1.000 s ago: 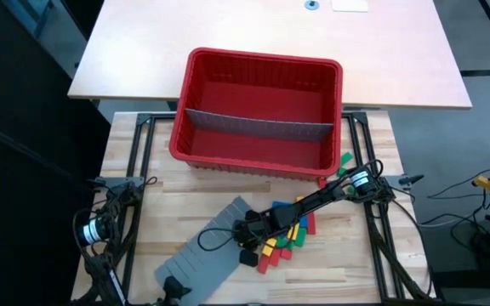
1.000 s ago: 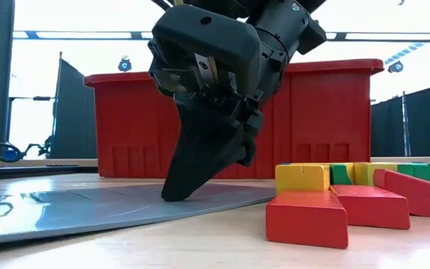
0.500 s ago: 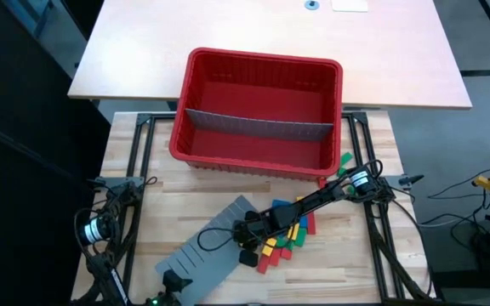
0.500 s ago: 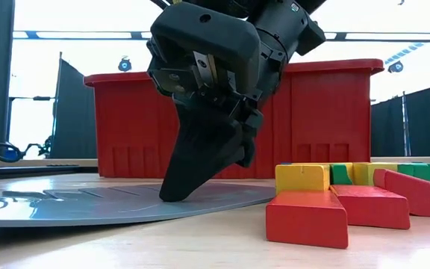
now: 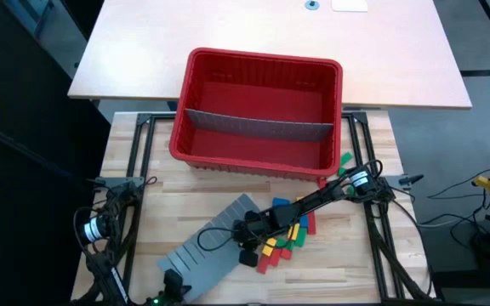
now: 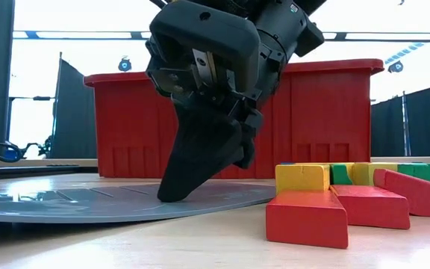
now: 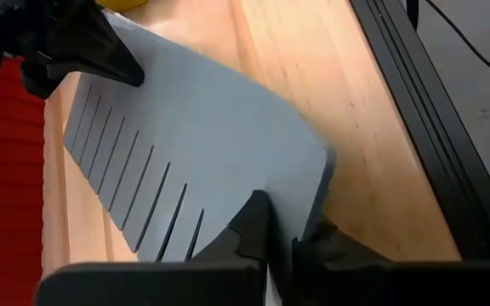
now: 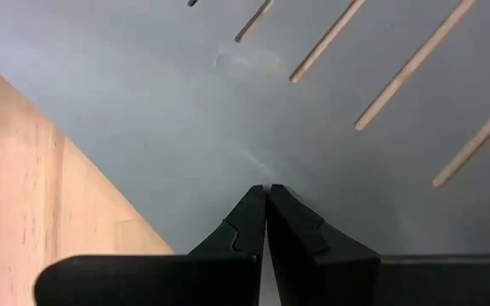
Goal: Sort blocks
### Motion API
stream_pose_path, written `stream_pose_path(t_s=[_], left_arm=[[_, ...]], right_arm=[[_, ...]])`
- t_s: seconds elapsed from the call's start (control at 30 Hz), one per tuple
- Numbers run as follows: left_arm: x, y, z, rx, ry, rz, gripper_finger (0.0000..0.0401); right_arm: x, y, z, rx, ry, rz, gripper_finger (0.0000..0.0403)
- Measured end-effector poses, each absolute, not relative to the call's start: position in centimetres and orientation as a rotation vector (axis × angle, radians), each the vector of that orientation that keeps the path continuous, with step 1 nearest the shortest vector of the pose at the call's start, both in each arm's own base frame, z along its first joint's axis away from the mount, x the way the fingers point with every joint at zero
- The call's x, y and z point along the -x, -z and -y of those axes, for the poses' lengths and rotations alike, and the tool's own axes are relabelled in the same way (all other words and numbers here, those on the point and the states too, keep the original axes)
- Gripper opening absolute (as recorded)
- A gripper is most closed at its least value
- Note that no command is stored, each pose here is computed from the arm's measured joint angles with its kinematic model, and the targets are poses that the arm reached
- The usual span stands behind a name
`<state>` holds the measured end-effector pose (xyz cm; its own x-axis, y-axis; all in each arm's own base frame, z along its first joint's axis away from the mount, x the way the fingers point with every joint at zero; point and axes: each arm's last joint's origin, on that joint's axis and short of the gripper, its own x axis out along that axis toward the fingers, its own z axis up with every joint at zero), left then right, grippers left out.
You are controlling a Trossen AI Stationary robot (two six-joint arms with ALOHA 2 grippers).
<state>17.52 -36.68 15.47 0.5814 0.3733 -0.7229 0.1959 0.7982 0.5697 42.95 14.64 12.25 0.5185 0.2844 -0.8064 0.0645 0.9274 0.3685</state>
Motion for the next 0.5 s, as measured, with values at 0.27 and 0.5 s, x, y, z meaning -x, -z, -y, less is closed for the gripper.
stream_pose_path(t_s=[0.27,0.5], left_arm=[[-17.9,-17.8,35.6,-0.638,-0.127,-0.976,0.0001],[-17.7,-20.7,33.9,-0.598,-0.192,-0.985,0.0]], right_arm=[[-43.4,-14.3,-14.6,-0.461,-0.176,-1.014,0.0],[-44.5,-20.9,-13.7,-0.453,-0.231,-0.823,0.0]])
